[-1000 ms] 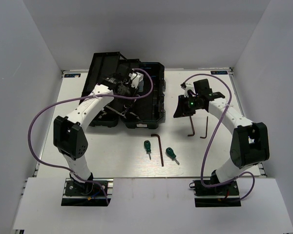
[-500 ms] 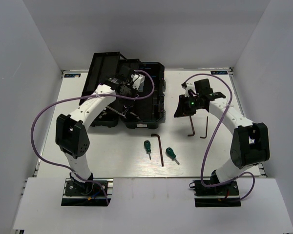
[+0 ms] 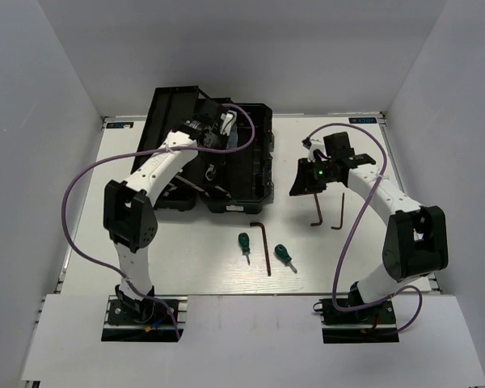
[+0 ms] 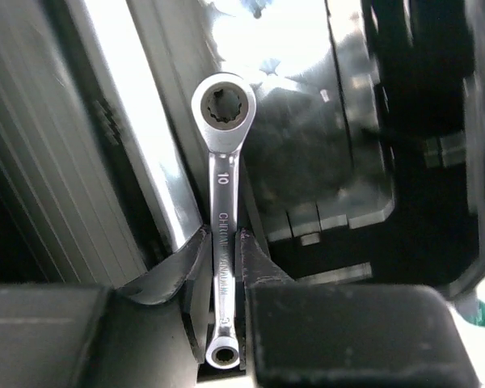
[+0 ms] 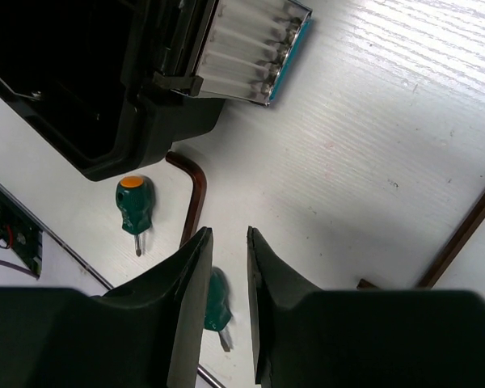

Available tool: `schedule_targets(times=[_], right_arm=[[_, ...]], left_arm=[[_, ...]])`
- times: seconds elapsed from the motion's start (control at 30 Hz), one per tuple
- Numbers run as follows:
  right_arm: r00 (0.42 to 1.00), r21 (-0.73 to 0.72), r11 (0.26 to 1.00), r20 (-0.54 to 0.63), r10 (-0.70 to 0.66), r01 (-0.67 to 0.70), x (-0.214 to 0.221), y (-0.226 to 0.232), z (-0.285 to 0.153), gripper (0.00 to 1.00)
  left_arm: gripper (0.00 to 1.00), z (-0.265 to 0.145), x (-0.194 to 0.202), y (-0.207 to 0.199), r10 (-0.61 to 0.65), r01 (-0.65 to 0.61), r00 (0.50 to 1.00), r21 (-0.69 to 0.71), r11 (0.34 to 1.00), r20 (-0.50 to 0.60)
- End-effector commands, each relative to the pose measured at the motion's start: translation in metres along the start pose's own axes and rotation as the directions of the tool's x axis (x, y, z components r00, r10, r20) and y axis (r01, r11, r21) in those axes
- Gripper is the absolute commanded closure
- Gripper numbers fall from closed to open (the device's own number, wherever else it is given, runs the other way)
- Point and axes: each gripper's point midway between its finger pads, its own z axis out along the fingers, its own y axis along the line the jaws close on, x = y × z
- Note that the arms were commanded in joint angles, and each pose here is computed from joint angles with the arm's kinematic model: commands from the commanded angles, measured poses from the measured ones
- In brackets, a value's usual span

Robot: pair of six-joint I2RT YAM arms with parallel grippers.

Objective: Sort the tools into containers

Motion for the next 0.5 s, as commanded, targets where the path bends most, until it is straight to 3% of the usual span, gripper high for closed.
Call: schedule_targets(times=[0.0,0.23,0.3,0.33,0.37,0.47], right_arm=[[0.999,-0.020,1.000,0.029,-0.018,0.018,-0.002,0.007,-0.010,0.70],[0.999,-0.018,1.000,0.029,-0.025,0.026,0.005,0.007,-0.013,0.70],[0.999,-0.014,1.000,0.026,-0.028,0.028,0.007,0.006,-0.014,0.70],[0.999,-0.013,0.999,0.027,-0.031,0.032,0.007,0.006,-0.014,0.70],[0.999,-0.011,1.000,0.026,-0.028,0.028,0.008,0.005,-0.014,0.70],[0.999,0.000,0.999,0.022,-0.035,0.035,0.009,0.002,-0.013,0.63]], left_arm=[[0.88,-0.009,-0.038,0.020,-0.072,0.083,0.991,-0.096,0.992,0.111],[0.88,0.012,-0.040,0.036,-0.116,0.129,0.989,-0.153,0.980,0.093],[0.83,0.016,-0.038,0.036,-0.116,0.128,0.990,-0.155,0.980,0.084],[0.78,0.016,-0.038,0.036,-0.116,0.128,0.990,-0.155,0.980,0.084],[0.62,0.016,-0.038,0.036,-0.116,0.128,0.990,-0.155,0.980,0.084],[0.37,0.012,-0.043,0.036,-0.117,0.131,0.988,-0.151,0.980,0.102]])
